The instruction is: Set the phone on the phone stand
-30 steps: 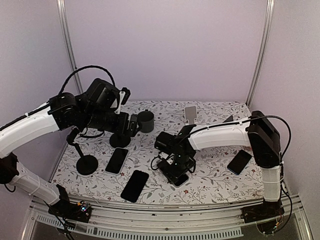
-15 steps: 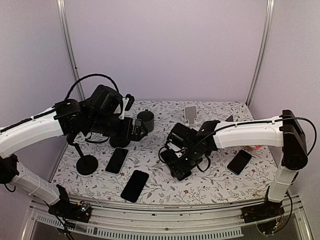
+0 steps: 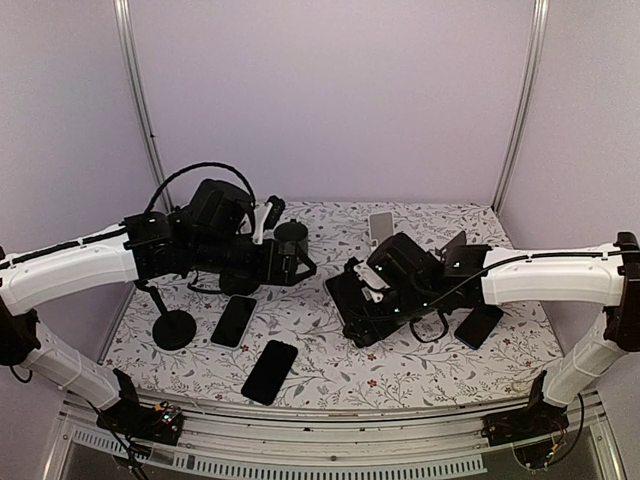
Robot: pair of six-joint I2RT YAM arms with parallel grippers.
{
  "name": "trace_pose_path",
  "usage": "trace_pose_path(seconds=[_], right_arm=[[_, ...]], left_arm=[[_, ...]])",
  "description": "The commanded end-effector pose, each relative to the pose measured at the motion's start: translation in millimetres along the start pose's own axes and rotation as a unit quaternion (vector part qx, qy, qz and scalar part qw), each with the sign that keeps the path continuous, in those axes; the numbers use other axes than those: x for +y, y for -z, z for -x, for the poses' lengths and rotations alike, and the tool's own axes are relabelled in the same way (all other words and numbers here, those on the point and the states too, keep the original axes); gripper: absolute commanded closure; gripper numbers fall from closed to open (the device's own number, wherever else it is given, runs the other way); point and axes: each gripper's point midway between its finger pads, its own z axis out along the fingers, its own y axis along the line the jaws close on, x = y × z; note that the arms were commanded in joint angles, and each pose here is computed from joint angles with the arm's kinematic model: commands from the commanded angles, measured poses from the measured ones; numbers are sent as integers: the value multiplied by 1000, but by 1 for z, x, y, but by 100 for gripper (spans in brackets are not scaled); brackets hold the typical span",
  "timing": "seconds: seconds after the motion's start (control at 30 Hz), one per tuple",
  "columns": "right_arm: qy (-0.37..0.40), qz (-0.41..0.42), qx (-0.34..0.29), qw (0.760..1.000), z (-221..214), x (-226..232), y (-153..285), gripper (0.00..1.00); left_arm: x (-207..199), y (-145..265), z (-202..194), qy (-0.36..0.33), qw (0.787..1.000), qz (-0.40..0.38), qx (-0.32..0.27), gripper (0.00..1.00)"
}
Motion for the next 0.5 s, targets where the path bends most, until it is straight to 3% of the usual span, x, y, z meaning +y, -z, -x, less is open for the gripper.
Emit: trace_pose_path(seconds=[0.0, 0.23, 0.47], right_arm=[[-10, 25, -106, 994, 45, 12, 31, 61], [-19, 24, -170, 985, 64, 9, 58, 60], [-12, 22, -174, 984, 70, 10, 61, 60]], left_arm=[[-23, -11, 10, 6, 998, -65, -8, 9], [-34, -24, 7, -5, 995, -95, 5, 14], [-43, -36, 8, -11, 992, -125, 8, 23]])
